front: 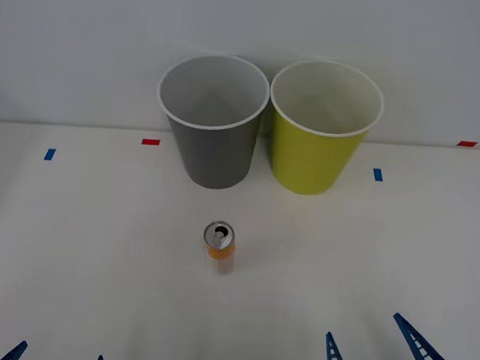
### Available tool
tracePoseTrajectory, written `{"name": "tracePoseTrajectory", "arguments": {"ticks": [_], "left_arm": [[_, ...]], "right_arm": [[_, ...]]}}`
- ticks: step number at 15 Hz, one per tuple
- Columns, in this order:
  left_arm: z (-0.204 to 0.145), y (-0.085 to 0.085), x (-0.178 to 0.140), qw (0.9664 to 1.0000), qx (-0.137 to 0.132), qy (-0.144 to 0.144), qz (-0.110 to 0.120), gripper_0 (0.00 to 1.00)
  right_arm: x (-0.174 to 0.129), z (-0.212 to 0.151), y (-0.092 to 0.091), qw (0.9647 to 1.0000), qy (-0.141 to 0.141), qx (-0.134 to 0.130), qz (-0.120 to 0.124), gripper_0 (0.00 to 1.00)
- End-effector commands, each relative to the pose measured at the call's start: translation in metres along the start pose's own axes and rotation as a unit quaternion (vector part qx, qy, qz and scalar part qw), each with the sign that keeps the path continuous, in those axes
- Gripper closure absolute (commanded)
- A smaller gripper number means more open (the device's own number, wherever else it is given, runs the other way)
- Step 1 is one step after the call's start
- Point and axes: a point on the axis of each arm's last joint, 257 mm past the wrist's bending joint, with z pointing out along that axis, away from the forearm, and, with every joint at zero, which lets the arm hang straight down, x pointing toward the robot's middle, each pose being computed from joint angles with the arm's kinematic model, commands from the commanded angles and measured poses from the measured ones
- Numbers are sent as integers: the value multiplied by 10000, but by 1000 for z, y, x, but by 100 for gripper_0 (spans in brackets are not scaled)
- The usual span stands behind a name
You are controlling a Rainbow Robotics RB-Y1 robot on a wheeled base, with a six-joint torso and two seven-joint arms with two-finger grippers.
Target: Put cans in the gray bin and PET bottles in the light green bin.
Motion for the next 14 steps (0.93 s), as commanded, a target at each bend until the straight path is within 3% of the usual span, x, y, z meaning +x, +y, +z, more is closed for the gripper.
{"name": "tracePoseTrajectory", "arguments": {"ticks": [1,5,14], "left_arm": [[0,0,0,10000,0,0,0,0],[0,0,0,10000,0,0,0,0],[0,0,0,10000,0,0,0,0]], "right_arm": [[8,31,26,9990,-140,-411,48,0],[12,68,50,9966,-170,-811,-9,0],[31,136,85,9925,-459,-1128,-52,0]]}}
